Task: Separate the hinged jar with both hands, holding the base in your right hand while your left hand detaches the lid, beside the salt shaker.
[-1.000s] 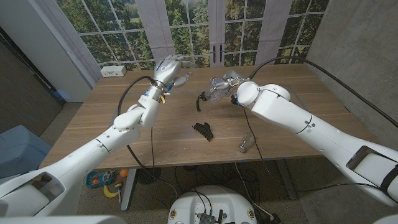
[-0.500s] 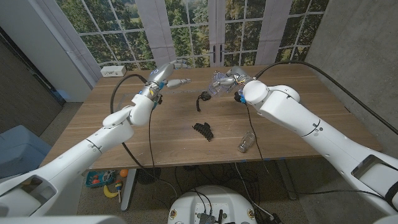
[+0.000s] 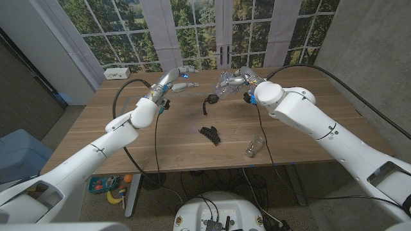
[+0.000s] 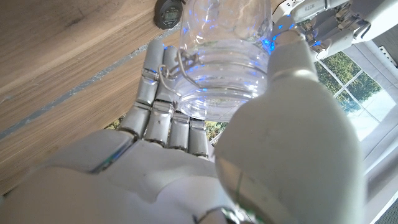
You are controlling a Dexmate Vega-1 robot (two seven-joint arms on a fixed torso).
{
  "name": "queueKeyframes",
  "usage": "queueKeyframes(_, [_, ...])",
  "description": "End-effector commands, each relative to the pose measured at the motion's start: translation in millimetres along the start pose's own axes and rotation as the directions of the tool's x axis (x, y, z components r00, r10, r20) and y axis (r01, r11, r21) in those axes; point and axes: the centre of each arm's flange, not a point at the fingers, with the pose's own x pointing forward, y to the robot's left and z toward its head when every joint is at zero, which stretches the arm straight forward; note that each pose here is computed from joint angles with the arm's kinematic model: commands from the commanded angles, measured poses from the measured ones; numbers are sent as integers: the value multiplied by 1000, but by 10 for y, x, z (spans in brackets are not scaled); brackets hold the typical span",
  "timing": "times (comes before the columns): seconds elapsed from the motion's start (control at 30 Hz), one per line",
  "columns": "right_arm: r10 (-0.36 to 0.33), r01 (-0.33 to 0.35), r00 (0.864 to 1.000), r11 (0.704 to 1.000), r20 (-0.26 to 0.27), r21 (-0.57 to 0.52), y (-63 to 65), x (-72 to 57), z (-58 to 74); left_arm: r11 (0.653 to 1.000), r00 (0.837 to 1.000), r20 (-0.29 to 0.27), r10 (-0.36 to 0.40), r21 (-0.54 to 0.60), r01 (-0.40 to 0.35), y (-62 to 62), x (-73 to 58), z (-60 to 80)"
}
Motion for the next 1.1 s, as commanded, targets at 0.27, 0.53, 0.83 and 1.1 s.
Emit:
queueKeyframes(0.27, [13,-13,999,1000,41,13,-40,-53,9,974,997,73,14,-227,3,-233,145,134])
queueKeyframes(0.53, [53,-55,996,998,69,21,-45,-86,55,968,995,100,9,-252,17,-292,187,204])
queueKeyframes(0.83, [134,-137,988,990,76,26,-62,-79,75,966,990,143,4,-258,33,-310,215,303])
queueKeyframes(1.1, [165,-169,982,985,97,41,-70,-101,89,963,984,177,-23,-262,69,-332,240,370])
